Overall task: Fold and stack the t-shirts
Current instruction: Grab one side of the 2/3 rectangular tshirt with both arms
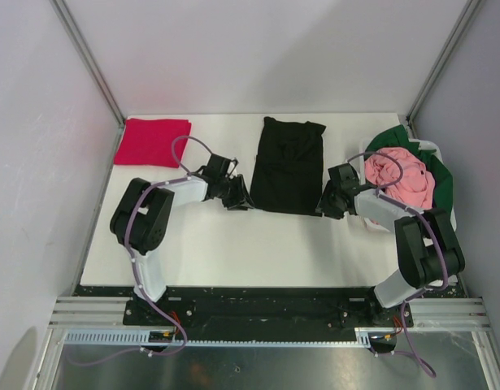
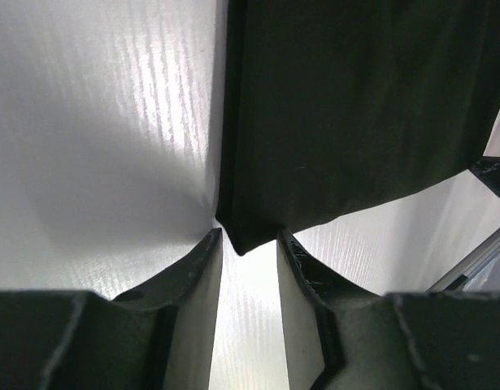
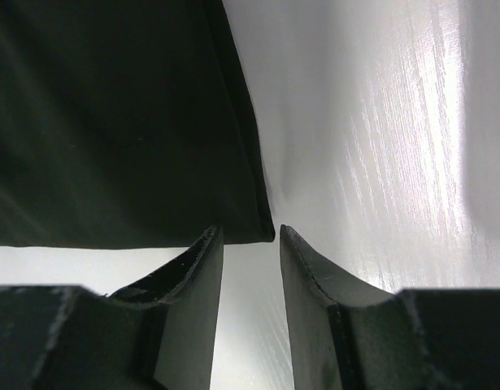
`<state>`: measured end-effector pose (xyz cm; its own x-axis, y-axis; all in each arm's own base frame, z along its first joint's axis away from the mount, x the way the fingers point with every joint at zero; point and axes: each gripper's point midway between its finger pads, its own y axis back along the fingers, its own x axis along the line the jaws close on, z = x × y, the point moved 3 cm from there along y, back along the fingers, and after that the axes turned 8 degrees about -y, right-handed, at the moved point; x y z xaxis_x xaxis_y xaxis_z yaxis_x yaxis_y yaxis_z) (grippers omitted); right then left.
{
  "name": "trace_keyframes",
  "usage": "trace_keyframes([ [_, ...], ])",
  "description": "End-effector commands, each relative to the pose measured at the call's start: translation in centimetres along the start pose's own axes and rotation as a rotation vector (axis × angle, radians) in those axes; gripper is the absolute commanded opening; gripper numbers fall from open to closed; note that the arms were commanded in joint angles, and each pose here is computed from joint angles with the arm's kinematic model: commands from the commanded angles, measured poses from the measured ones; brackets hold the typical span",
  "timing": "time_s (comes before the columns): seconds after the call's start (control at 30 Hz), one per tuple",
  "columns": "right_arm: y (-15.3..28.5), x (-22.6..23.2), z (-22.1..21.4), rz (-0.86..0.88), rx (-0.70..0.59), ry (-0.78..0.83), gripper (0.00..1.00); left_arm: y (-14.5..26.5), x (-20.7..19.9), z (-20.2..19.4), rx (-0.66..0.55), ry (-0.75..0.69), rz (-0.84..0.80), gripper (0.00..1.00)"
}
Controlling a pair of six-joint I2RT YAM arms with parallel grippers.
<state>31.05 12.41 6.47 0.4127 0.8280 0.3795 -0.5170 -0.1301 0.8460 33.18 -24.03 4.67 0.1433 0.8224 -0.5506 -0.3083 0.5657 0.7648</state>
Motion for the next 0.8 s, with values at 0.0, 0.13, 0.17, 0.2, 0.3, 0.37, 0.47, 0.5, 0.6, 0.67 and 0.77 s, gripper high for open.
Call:
trace_keyframes([
  [0.0,-0.9,-0.1,-0.3,-0.003,0.002,-0.001,0.38,-0.6,-1.1,1.3,-0.04,-0.051,-0.003,0.37],
  [0.13,-1.4,-0.4,-0.7,-0.013,0.011,-0.003,0.38,-0.9,-1.3,1.0,-0.04,-0.056,0.01,0.3],
  [0.17,-1.5,-0.4,-0.7,-0.013,0.015,-0.004,0.38,-0.9,-1.3,1.0,-0.043,-0.057,0.014,0.27],
  [0.2,-1.6,-0.4,-0.8,-0.011,0.018,-0.005,0.38,-0.9,-1.3,1.0,-0.045,-0.057,0.018,0.24],
  [0.3,-1.8,-0.3,-1.0,-0.006,0.027,-0.002,0.32,-0.7,-1.4,0.8,-0.056,-0.055,0.032,0.11],
  [0.37,-1.8,-0.2,-1.2,-0.001,0.032,0.001,0.23,-0.3,-1.4,0.6,-0.062,-0.045,0.04,0.03],
  [0.47,-1.4,0.0,-1.5,0.006,0.041,0.013,0.07,0.8,-1.2,-0.3,-0.07,-0.029,0.052,0.0],
  [0.5,-1.2,0.1,-1.6,0.006,0.043,0.019,0.04,1.4,-1.2,-0.6,-0.079,-0.023,0.053,0.0],
  [0.6,0.0,0.2,-2.7,0.004,0.061,0.052,0.0,3.1,-1.0,-2.4,-0.083,-0.001,0.051,0.0],
  [0.67,0.9,0.1,-4.0,0.009,0.081,0.069,0.0,4.1,-0.7,-4.1,-0.076,0.009,0.051,0.0],
  [0.77,2.4,-0.3,-6.7,0.02,0.129,0.088,0.0,5.7,-0.5,-7.0,-0.068,0.013,0.041,0.0],
])
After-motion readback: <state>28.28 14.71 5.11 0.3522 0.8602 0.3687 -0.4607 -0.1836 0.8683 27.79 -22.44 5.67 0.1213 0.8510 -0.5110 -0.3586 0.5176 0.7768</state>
